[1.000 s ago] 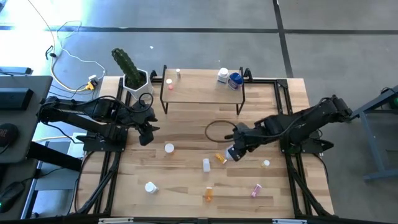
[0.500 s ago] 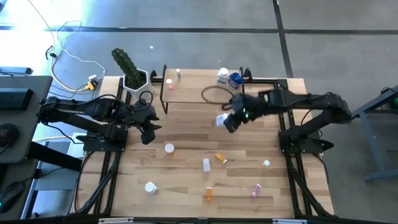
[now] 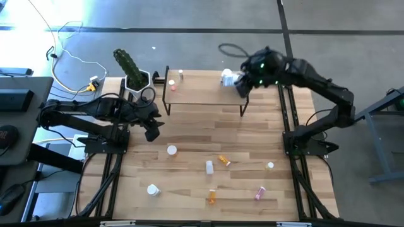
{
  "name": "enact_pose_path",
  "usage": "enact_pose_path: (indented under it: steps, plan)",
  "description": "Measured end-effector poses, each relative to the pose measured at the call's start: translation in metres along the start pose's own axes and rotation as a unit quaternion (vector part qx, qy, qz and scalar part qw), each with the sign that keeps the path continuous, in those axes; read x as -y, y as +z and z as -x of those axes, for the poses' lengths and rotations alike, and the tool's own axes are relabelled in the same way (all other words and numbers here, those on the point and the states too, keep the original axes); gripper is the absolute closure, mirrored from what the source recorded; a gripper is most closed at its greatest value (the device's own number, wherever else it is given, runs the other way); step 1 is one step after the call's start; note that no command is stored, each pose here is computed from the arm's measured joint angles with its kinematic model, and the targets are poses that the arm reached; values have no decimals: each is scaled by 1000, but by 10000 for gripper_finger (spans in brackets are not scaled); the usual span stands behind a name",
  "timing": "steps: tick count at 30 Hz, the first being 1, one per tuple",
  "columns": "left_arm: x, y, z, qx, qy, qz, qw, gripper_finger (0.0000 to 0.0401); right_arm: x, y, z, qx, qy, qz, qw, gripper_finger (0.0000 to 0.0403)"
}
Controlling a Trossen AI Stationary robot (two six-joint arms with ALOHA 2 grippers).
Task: Pick and place medicine bottles onto shelf by color
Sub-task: Put the right blue pill bottle on the shelf
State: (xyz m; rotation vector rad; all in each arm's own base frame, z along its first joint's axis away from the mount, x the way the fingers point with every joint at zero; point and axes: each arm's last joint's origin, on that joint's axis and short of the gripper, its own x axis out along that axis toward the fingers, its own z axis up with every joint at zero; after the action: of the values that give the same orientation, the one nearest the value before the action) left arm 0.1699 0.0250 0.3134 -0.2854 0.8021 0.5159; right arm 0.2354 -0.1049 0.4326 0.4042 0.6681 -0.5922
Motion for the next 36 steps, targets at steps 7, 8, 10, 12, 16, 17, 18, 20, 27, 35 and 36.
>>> enact_pose_path:
  steps: [7,8,10,12,16,17,18,20,27,35,36]
  plan:
    - [-8,3,-2,1,18,20,1000,227,34,11,5,-10,-14,5,1000,246]
    - [-10,3,-2,2,20,23,1000,227,37,12,3,-20,-15,9,1000,246]
    - [-12,4,-3,2,25,30,999,227,41,12,-3,-42,-13,16,999,246]
    - [-14,5,-3,2,29,43,999,227,42,12,-10,-65,0,25,998,246]
    - [-15,5,-4,3,32,50,998,227,37,9,-26,-118,25,64,991,246]
    - [-15,5,-4,3,32,50,998,227,36,8,-30,-132,26,75,988,244]
    - [-15,5,-4,3,32,49,998,227,34,7,-34,-146,28,85,985,243]
    - [-15,5,-4,3,32,49,998,227,32,5,-43,-170,28,109,979,241]
    - [-15,5,-4,3,32,48,998,227,24,-1,-70,-236,16,213,948,239]
    - [-15,5,-4,3,32,48,998,227,14,-5,-91,-262,35,278,923,238]
    - [-15,5,-4,3,32,48,998,227,13,-6,-94,-266,34,283,921,238]
